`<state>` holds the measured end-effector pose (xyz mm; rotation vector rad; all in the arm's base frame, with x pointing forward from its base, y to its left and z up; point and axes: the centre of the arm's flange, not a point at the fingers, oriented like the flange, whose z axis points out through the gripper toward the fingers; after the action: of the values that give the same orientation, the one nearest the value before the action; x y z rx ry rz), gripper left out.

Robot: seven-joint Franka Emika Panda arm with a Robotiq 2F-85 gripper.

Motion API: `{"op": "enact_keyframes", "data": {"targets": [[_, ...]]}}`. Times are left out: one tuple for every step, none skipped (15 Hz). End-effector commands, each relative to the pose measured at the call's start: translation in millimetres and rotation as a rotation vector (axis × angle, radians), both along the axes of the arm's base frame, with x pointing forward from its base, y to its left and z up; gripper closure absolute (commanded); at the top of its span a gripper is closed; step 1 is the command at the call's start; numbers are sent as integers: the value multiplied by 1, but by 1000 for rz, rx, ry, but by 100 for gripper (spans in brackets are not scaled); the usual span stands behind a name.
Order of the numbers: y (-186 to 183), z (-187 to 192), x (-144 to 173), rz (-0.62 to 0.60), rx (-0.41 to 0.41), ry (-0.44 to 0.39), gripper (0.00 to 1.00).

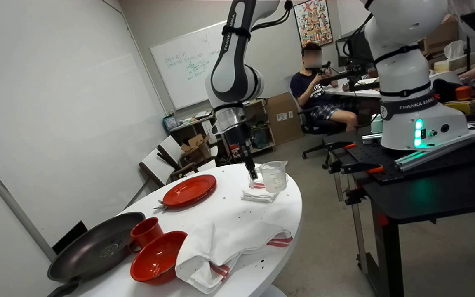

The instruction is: Move the transparent jar closer to you

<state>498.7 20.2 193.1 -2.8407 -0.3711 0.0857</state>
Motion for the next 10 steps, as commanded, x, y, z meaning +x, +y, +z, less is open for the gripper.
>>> {"op": "enact_keyframes", "data": {"targets": [[1, -11, 22, 8, -23, -2, 93], [1, -15, 30, 14, -25, -6, 93], [1, -17, 34, 17, -27, -9, 93], [1, -19, 40, 17, -28, -13, 93], [1, -21, 44, 15, -31, -15, 93], [0, -23, 48, 6, -32, -16, 93], [0, -26, 51, -3, -34, -16, 93], [0, -29, 54, -7, -36, -15, 93], [0, -31, 56, -10, -40, -13, 93], [1, -34, 59, -11, -43, -13, 93]]}}
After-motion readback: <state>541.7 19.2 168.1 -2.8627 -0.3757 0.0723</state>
